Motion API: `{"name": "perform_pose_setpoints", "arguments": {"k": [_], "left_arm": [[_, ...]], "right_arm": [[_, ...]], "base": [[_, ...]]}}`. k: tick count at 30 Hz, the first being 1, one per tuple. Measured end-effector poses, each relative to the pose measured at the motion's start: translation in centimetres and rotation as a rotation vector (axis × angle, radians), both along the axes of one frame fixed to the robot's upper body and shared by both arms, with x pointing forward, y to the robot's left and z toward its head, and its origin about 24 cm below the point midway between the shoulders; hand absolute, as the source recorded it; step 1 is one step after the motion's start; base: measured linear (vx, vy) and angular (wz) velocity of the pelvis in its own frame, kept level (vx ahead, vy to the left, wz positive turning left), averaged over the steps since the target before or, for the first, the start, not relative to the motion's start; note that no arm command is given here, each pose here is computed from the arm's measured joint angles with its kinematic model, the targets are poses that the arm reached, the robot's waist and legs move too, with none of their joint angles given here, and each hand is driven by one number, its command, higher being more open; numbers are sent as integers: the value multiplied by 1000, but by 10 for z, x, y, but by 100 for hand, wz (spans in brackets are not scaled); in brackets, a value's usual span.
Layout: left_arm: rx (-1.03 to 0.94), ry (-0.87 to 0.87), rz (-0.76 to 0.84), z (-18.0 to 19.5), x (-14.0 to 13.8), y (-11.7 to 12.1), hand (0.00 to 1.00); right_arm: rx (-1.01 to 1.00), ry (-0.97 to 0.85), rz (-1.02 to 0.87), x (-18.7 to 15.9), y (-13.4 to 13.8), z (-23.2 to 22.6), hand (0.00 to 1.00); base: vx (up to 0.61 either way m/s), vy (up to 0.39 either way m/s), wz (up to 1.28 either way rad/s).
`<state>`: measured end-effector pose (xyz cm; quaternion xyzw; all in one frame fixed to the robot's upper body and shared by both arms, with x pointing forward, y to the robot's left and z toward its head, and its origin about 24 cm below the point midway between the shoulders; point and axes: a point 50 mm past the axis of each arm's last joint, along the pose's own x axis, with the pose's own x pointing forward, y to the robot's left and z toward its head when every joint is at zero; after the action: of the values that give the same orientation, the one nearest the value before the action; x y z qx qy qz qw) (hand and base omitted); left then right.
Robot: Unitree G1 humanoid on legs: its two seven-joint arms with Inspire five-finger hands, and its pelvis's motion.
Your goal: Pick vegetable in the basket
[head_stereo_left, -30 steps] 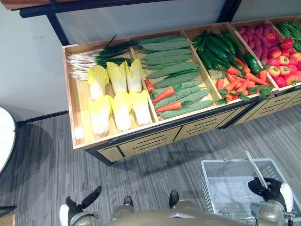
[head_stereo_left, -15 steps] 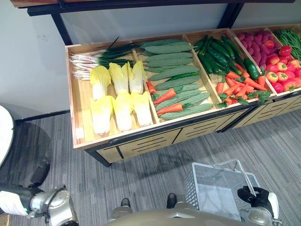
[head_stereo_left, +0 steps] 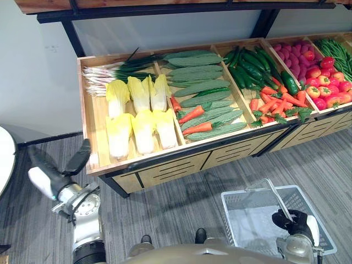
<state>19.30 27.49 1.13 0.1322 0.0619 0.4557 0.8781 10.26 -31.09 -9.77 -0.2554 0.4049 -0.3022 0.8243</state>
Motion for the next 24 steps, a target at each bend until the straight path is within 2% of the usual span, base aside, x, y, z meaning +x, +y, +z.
{"name": "perform_pose_setpoints", "arguments": {"k": [6, 11, 17, 24], "left_arm": [[-58, 8, -264, -3, 19, -33, 100], [-67, 24, -374, -5, 25, -48, 100], [-62, 46, -442, -8, 30, -60, 100], [-20, 82, -394, -10, 32, -59, 100]], "right_arm": [[-9, -5, 17, 5, -1, 2, 0], [-27, -17, 32, 11, -6, 7, 0], [-47, -29, 39, 17, -11, 11, 0], [-46, -33, 53, 21, -9, 12, 0]], "base": [[-4, 1, -4], [0, 1, -1], [-13, 6, -6], [-9, 0, -10]]}}
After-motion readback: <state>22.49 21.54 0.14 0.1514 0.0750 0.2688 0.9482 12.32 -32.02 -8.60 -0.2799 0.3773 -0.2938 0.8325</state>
